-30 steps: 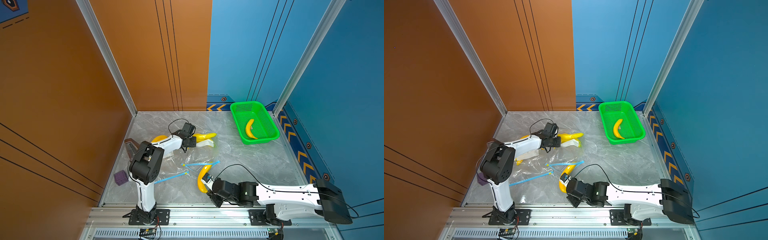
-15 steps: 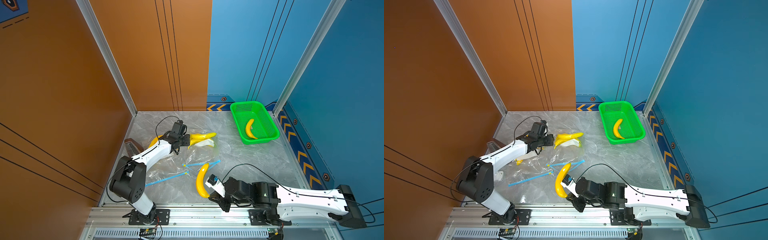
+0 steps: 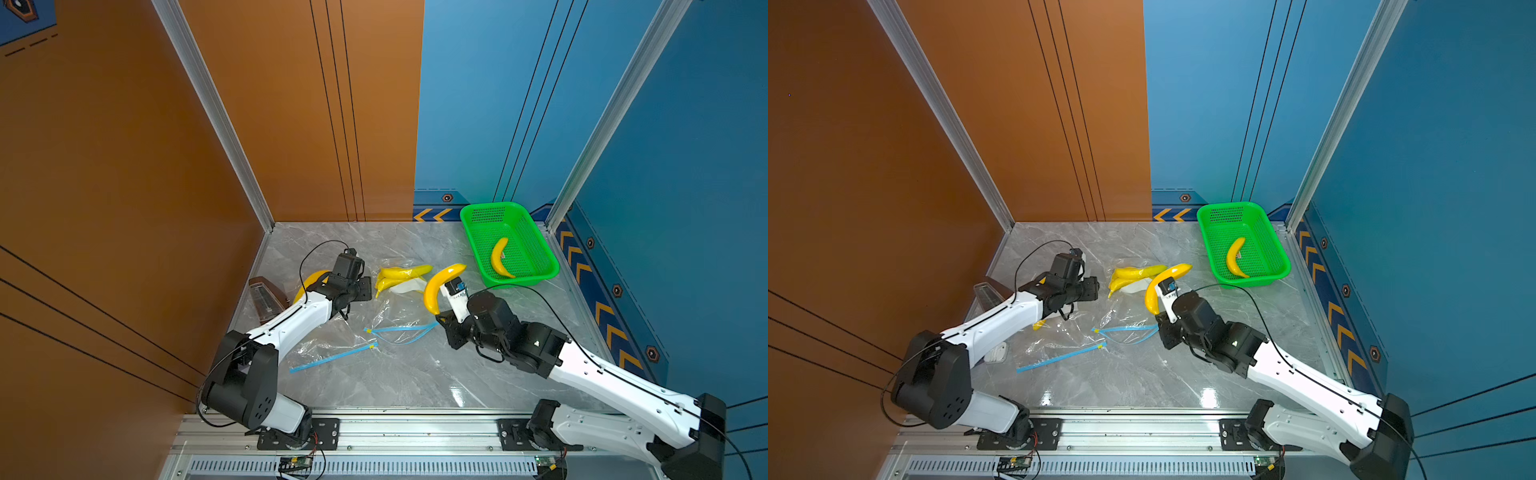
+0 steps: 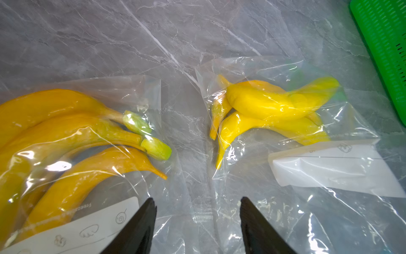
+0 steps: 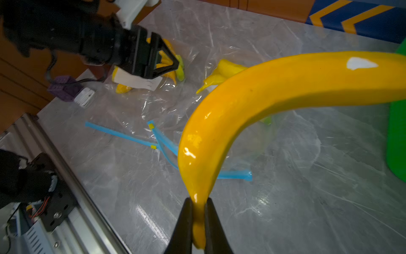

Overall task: Open the zip-top bag and take out the banana
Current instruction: Place the banana in the basket.

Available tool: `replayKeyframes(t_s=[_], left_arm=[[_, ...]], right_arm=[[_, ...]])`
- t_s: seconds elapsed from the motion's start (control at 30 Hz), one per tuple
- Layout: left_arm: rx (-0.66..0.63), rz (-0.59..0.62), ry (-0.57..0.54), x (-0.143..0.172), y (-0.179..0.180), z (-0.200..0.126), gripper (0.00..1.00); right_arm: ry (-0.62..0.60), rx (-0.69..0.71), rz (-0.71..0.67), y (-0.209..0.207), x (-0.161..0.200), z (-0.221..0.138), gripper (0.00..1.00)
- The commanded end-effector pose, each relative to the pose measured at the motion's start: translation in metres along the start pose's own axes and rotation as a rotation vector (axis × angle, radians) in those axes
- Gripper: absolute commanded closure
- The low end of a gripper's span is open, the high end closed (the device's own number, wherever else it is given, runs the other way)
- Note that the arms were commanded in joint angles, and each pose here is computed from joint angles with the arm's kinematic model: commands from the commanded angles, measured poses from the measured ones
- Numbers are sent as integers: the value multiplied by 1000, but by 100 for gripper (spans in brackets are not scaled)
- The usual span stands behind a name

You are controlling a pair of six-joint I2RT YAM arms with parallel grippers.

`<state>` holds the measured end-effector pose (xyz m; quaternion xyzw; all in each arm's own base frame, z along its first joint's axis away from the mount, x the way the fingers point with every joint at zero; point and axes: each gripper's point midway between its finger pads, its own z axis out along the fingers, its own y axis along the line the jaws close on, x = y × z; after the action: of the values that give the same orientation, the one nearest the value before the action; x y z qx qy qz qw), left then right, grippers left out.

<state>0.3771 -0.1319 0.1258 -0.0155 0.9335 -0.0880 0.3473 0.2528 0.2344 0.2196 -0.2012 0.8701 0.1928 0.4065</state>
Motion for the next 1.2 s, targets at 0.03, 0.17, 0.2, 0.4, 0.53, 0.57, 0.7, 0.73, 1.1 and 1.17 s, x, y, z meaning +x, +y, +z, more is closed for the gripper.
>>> replayKeyframes(t_s=[0.03,0.17,0.2,0.4,0.53,0.57,0.7,0.73,1.1,1.17], left_arm=[[-16,10,11,9,6,-4,37],[-18,14,28,17,7,-1,37],[-19,13,32,18,7,0,37],[-4,15,50,22,4,5,37],[1,18,55,25,4,7,37],[1,18,54,25,4,7,36],[2,20,61,28,4,11,36],[3,20,61,28,4,11,36],[-1,22,60,26,4,13,36],[1,24,58,26,4,12,36]], right_arm=[[-36,201,119,-83,-40,21,95],[-21,354,210,-153,-58,42,95],[-15,379,227,-168,-63,48,95],[54,404,322,-244,-66,81,95],[125,358,312,-262,-59,97,95],[145,345,306,-264,-56,101,94],[259,287,303,-277,-30,116,93],[281,276,308,-280,-24,117,93],[365,282,373,-306,9,109,82],[382,309,372,-308,14,110,75]])
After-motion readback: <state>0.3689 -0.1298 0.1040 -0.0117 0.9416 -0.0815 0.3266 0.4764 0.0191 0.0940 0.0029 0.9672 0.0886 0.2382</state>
